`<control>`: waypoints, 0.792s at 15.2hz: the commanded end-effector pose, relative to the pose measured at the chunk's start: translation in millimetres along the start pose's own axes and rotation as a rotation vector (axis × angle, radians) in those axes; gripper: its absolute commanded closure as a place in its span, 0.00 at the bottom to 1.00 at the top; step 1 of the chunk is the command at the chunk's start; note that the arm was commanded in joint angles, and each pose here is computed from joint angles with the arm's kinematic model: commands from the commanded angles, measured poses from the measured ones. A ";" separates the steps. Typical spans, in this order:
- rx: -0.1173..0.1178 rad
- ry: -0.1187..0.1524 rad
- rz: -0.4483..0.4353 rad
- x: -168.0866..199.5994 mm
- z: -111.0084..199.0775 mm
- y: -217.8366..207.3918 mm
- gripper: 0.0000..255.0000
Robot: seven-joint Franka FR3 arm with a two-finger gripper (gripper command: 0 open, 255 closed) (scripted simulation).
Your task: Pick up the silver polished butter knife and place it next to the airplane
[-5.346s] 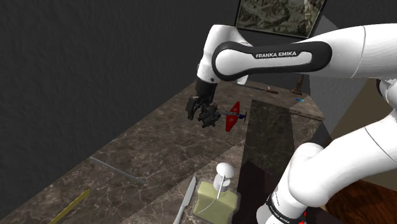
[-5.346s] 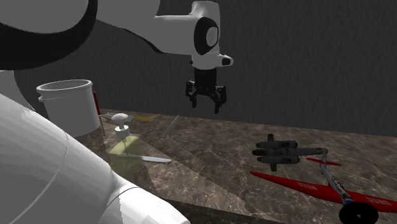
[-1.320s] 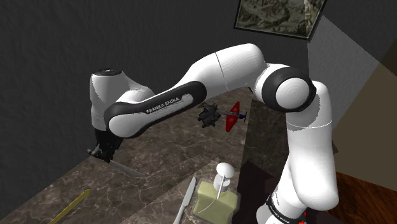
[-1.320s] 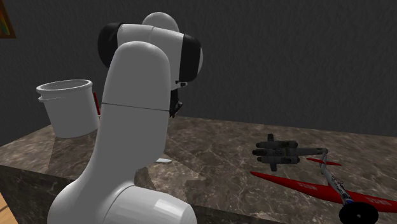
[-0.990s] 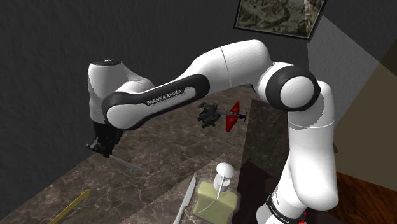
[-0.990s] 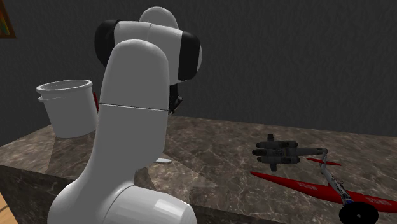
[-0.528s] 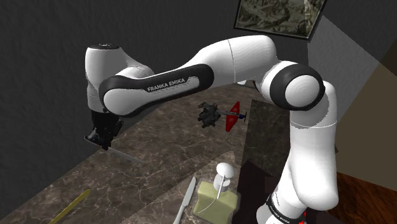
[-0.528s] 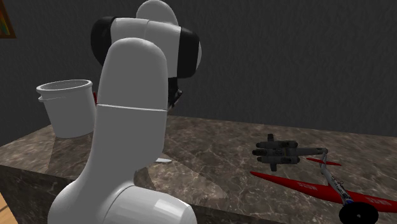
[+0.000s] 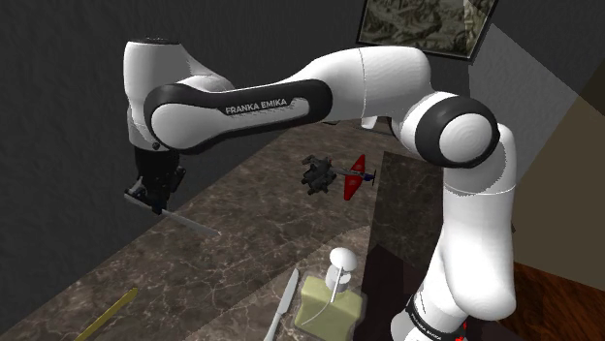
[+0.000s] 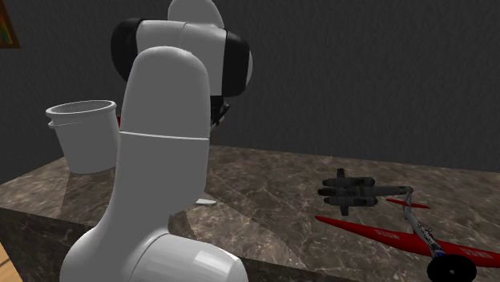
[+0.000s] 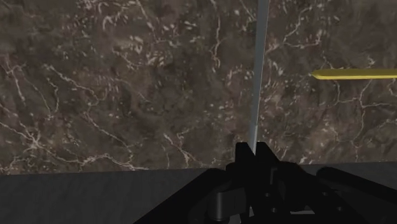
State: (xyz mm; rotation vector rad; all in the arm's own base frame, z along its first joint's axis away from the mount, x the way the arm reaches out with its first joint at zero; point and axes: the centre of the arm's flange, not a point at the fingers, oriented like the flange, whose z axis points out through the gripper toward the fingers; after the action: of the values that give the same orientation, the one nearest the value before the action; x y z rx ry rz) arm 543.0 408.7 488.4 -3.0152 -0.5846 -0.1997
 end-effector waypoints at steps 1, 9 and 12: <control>0.000 0.000 0.000 1.1 -10.6 -0.8 1.00; 0.000 0.000 0.000 -49.7 -24.8 75.1 1.00; 0.000 0.000 0.000 -71.7 -29.1 107.7 1.00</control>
State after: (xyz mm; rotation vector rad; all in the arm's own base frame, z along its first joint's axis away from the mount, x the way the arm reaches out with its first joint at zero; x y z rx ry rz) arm 514.0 294.3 503.8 -3.0163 -0.5831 -0.1990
